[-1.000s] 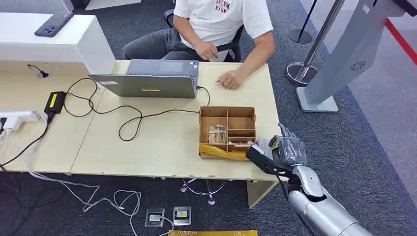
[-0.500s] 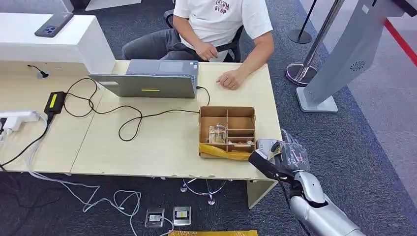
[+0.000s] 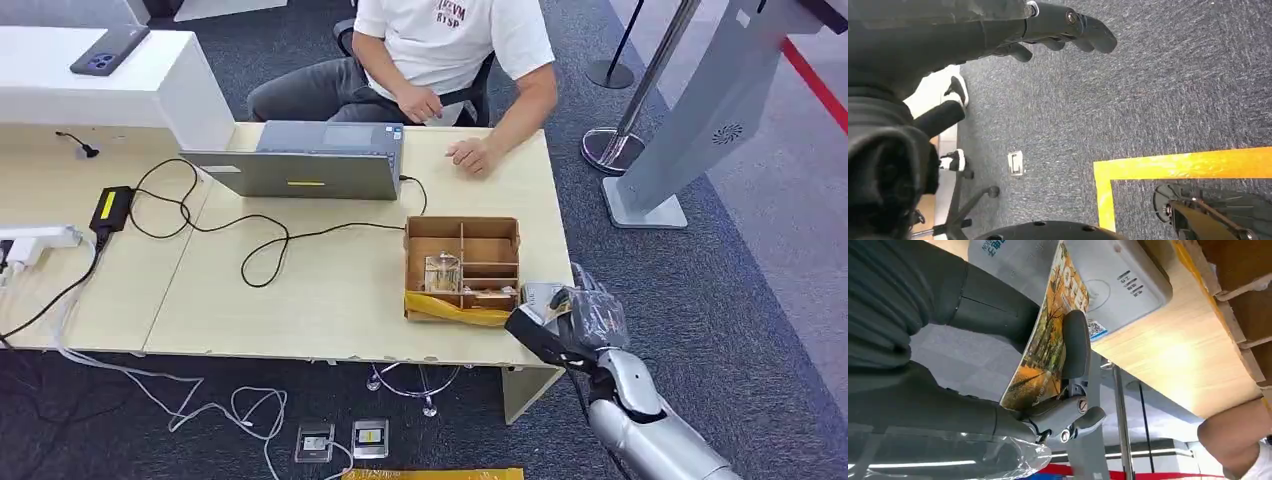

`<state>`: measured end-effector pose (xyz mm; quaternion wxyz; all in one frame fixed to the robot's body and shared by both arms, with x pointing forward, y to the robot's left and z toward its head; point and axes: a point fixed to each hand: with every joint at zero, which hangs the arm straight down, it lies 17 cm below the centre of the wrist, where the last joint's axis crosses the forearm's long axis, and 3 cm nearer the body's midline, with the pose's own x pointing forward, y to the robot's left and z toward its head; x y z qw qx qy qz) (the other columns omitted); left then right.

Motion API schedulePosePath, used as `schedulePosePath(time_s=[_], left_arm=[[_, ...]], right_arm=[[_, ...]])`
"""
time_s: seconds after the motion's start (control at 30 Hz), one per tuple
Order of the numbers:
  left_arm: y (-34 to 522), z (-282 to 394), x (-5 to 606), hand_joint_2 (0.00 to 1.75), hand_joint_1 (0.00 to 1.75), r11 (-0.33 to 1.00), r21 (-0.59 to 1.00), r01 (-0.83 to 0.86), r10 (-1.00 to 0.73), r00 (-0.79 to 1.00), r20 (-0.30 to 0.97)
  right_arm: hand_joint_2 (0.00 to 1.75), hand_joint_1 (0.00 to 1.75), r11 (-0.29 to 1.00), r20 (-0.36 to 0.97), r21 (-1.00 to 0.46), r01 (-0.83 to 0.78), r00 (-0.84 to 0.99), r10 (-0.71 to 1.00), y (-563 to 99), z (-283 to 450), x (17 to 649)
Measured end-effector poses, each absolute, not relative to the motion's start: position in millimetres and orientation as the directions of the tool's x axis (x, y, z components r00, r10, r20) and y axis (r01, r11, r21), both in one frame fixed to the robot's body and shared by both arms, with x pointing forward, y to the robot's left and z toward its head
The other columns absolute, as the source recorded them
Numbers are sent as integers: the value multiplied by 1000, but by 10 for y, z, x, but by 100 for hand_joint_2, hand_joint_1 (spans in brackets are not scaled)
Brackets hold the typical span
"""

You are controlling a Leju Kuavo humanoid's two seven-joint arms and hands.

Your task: Pass the card to the sensor for recognition and then transmit it.

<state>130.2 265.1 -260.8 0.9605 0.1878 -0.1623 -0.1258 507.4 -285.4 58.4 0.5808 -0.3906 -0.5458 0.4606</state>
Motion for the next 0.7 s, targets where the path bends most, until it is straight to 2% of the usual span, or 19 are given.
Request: schedulePosePath(time_s=[0.23,0.7], left_arm=[[2650,-2605,1313,0,0,897,403,183,-307,913,269],[2632,-2589,1366,0,0,884,414,219,-354,890,285]], right_arm=[[175,175,265,266,-963,-35,-26,964,-2891,854,5227],[175,175,283,266,-918,280,-96,959,-2903,2678,5879]])
